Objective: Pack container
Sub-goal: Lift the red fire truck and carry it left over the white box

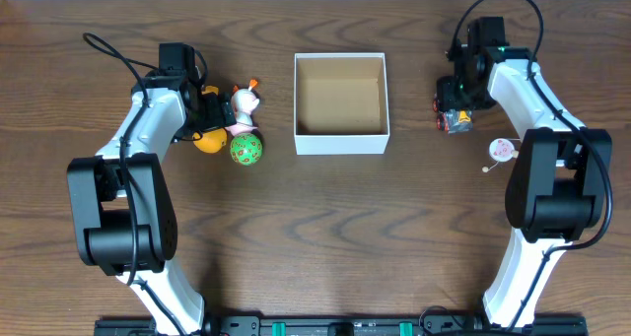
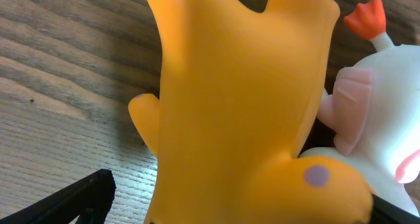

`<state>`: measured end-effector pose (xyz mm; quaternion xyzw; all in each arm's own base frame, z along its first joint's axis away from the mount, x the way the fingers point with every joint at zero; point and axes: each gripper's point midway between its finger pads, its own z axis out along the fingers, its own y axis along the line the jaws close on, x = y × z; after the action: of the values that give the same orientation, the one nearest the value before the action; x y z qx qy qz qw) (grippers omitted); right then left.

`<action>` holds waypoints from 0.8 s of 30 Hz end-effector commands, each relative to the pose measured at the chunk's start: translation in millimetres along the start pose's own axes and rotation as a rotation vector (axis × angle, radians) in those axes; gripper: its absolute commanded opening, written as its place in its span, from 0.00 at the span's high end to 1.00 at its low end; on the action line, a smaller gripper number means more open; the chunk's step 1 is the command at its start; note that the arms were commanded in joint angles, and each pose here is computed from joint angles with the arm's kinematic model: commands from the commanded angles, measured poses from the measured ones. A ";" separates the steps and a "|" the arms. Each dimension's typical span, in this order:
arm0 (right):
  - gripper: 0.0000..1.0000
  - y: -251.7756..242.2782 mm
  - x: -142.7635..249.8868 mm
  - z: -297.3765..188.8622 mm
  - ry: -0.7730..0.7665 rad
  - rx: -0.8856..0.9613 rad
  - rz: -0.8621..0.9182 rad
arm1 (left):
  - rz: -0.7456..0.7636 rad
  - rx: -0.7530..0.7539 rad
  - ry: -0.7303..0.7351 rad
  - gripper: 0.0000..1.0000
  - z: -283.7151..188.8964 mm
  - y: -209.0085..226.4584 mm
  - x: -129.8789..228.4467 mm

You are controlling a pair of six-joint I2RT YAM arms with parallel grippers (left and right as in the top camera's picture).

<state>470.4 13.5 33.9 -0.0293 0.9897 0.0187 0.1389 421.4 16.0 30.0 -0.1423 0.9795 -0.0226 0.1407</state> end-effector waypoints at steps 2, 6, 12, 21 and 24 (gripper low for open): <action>0.69 20.0 -44.8 -30.5 -0.118 -0.009 -0.041 | 0.006 -0.002 0.005 0.02 2.2 0.5 -0.2; 0.69 49.5 -83.6 -67.8 -0.231 -0.028 -0.094 | 0.006 -0.003 0.006 0.02 2.4 0.5 0.0; 0.65 99.5 -119.3 -118.8 -0.366 -0.076 -0.121 | 0.006 -0.002 0.006 0.02 2.4 0.5 -0.1; 0.70 169.3 -128.6 -157.7 -0.443 -0.176 -0.083 | 0.006 -0.003 0.006 0.02 2.2 0.6 -0.1; 0.72 190.6 -120.2 -157.5 -0.423 -0.206 -0.057 | 0.006 -0.003 0.005 0.02 2.2 0.5 -0.2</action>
<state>538.7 181.0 212.1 -0.0931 0.9316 0.0940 0.3386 421.4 16.0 30.0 -0.1423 0.9795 -0.0226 0.1407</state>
